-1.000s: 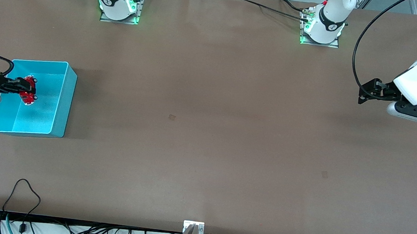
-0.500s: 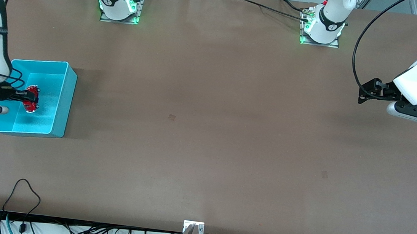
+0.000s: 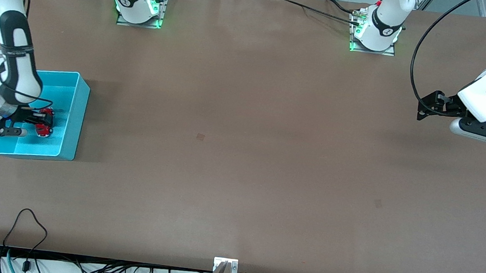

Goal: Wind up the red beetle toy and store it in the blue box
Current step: 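Lower the car into the cyan box and open the right gripper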

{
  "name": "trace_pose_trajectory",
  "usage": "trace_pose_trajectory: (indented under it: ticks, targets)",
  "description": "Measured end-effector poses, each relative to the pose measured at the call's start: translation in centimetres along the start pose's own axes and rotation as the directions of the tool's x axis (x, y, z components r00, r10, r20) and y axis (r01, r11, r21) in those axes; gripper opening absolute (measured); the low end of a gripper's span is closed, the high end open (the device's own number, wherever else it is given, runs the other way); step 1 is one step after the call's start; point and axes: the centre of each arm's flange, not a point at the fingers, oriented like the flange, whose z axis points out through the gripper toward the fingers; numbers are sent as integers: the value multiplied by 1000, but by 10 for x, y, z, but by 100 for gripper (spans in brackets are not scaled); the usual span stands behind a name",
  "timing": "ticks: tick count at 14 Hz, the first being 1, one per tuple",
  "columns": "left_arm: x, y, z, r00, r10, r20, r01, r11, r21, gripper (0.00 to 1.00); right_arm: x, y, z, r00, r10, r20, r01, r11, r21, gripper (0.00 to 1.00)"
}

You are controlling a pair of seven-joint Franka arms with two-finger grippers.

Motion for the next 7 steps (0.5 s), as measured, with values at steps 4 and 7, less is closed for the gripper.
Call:
trace_pose_trajectory:
  ticks: [4, 7]
  targets:
    - [0, 0, 0, 1000, 0, 0, 0, 1000, 0, 100, -2, 1, 0, 1000, 4, -5, -4, 1000, -3, 69]
    - [0, 0, 0, 1000, 1, 0, -1, 1000, 0, 100, -1, -4, -7, 1000, 2, 10, -2, 1000, 21, 98]
